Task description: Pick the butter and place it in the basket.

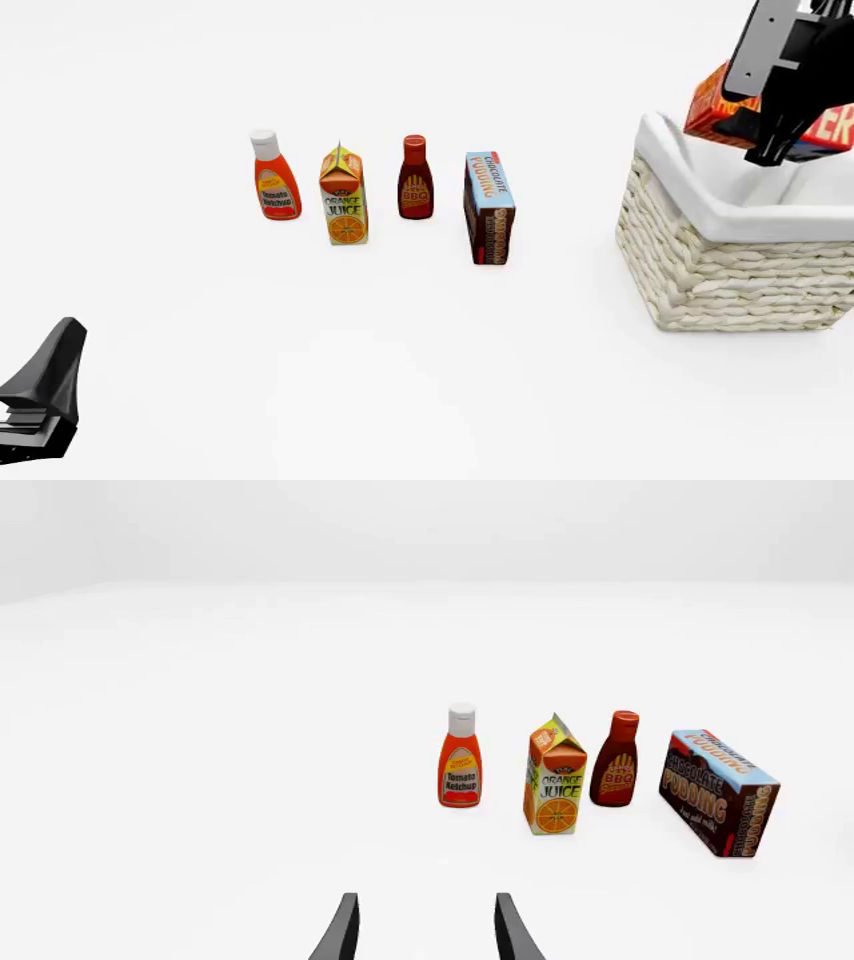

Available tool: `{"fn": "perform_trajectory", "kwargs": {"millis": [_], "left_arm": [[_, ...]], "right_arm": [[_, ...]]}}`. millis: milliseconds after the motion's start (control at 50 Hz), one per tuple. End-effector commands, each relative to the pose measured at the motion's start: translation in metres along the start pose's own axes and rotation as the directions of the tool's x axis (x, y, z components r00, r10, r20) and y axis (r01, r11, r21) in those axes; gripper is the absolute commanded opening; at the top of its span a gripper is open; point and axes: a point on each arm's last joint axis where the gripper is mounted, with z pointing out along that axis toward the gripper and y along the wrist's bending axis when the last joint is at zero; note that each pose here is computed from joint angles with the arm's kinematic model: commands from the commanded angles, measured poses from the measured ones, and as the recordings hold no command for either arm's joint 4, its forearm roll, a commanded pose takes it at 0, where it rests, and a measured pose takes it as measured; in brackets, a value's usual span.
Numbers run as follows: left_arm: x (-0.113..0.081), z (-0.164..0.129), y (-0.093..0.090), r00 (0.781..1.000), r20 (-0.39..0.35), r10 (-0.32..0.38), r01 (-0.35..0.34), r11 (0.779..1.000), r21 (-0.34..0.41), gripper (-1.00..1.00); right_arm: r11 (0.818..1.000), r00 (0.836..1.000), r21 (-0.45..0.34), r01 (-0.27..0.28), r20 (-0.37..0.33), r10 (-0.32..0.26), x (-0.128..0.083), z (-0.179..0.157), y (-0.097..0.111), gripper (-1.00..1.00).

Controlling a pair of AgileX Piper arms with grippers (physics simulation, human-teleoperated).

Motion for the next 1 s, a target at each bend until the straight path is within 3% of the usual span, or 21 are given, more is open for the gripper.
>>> {"fn": "perform_trajectory", "kwargs": {"millis": [20,1000], "left_arm": [[0.0,0.0,0.0,1.0,0.0,0.0,0.0,1.0,0.0,1.0],[0.0,0.0,0.0,1.0,0.0,0.0,0.0,1.0,0.0,1.0]], "right_arm": [[0.999,1.0,0.029,-0.026,-0.011,0.026,0.005,0.002,-0.005,-1.0],[0.999,0.998,0.005,-0.046,-0.052,0.046,0.019,0.017,-0.003,-1.0]]}}
